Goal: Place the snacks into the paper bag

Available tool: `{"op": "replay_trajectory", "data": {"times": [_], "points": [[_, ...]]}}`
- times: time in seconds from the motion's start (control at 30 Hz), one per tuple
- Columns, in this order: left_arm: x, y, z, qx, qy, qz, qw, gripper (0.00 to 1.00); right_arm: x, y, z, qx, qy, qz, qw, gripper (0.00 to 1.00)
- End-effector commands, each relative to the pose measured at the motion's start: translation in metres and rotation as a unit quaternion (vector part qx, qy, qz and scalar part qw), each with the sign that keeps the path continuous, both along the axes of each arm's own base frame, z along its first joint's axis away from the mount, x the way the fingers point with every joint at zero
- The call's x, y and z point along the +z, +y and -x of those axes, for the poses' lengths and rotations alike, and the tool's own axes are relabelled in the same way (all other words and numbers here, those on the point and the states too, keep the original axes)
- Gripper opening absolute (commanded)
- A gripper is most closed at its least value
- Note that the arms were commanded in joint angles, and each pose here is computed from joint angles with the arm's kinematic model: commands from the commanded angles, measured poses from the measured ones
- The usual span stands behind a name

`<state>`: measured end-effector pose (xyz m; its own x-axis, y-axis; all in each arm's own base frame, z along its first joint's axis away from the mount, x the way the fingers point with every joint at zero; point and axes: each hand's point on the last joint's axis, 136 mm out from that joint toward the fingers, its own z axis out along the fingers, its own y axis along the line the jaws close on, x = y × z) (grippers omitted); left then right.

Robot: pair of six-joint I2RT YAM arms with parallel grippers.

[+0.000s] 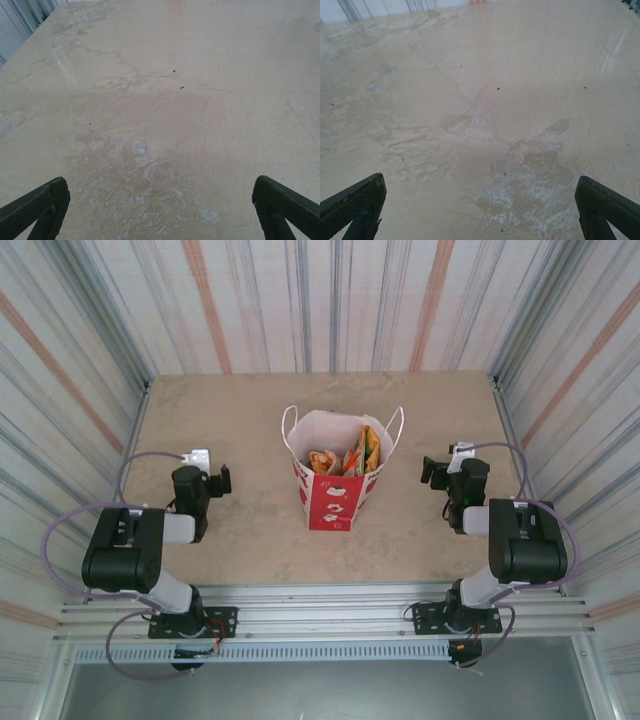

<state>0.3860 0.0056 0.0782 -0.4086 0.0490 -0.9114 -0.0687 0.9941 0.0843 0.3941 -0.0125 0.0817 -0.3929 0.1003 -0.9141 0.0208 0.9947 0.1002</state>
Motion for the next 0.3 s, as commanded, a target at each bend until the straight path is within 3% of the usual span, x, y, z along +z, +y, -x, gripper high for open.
{"op": "replay_trajectory", "data": {"times": [0.0, 0.27], "points": [[0.0149, 0.0, -0.0063, 0.003, -0.021, -0.002, 1.0, 0.99, -0.0005, 0.0008, -0.0005, 0.0, 0.002, -0.009, 1.0, 0.99], [0.0155, 0.0044, -0.0051, 0.013, -0.024, 0.002, 1.0, 0.99, 0.0008, 0.0004, 0.0, 0.0, -0.001, -0.011, 1.0, 0.99]]}}
